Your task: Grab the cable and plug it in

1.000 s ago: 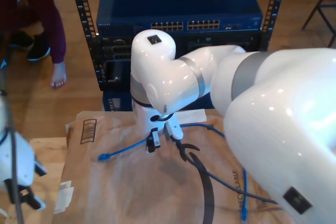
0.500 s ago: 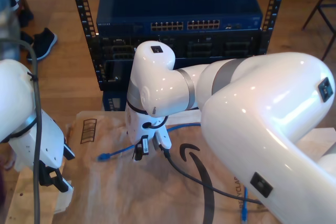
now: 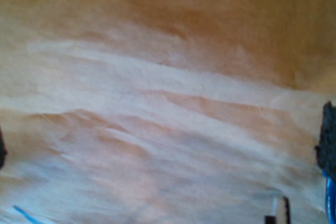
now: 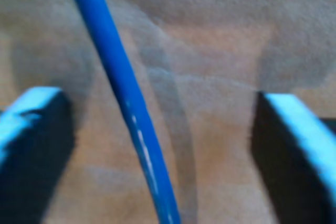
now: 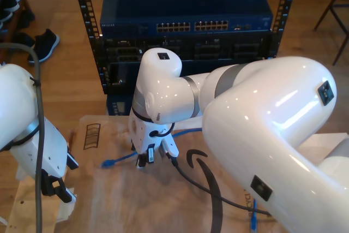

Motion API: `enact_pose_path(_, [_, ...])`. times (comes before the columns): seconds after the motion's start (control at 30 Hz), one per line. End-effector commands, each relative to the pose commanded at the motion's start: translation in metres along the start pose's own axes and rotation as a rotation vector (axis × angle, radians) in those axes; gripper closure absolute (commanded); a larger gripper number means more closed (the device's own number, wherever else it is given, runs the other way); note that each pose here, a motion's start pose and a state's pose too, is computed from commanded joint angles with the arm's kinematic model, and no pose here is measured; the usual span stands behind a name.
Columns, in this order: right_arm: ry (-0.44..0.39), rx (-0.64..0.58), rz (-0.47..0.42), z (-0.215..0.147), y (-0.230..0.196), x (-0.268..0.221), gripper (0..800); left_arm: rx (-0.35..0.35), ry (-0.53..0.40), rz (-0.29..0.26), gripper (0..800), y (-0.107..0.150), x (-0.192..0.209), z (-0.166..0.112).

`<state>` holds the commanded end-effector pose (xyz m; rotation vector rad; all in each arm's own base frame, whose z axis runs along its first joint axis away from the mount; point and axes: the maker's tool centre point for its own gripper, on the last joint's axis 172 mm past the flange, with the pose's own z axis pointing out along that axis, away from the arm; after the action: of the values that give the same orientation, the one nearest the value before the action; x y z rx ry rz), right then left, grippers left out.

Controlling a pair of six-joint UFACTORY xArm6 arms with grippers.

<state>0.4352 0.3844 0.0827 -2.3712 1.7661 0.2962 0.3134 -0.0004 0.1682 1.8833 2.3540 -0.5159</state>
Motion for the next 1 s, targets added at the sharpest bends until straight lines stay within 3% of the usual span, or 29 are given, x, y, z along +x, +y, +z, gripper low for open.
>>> enact_pose_path(0.03, [-0.006, 0.02, 0.01, 0.001, -0.002, 0.0, 720, -0.001, 0.0, 0.0, 0, 0.0, 0.0, -0.001])
enact_pose_path(0.1, [-0.01, 0.057, 0.023, 0.005, -0.005, 0.004, 798, -0.003, 0.0, 0.001, 0, 0.001, 0.0, -0.001])
enact_pose_path(0.3, [-0.027, 0.062, 0.022, -0.026, 0.0, -0.001, 798, -0.03, -0.031, 0.003, 0, 0.008, -0.012, -0.015])
enact_pose_path(0.6, [-0.121, 0.01, 0.194, -0.116, 0.082, 0.048, 798, -0.007, -0.356, 0.009, 0, -0.002, -0.108, -0.073])
enact_pose_path(0.7, [-0.235, -0.039, 0.262, -0.148, 0.114, 0.039, 798, 0.04, -0.439, 0.068, 0, -0.024, -0.132, -0.086])
enact_pose_path(0.87, [-0.493, -0.077, 0.297, -0.206, 0.13, 0.006, 798, 0.038, -0.583, 0.133, 0, -0.032, -0.155, -0.114])
enact_pose_path(1.0, [-0.559, -0.05, 0.277, -0.228, 0.129, -0.006, 798, 0.039, -0.71, 0.172, 1, -0.04, -0.173, -0.142])
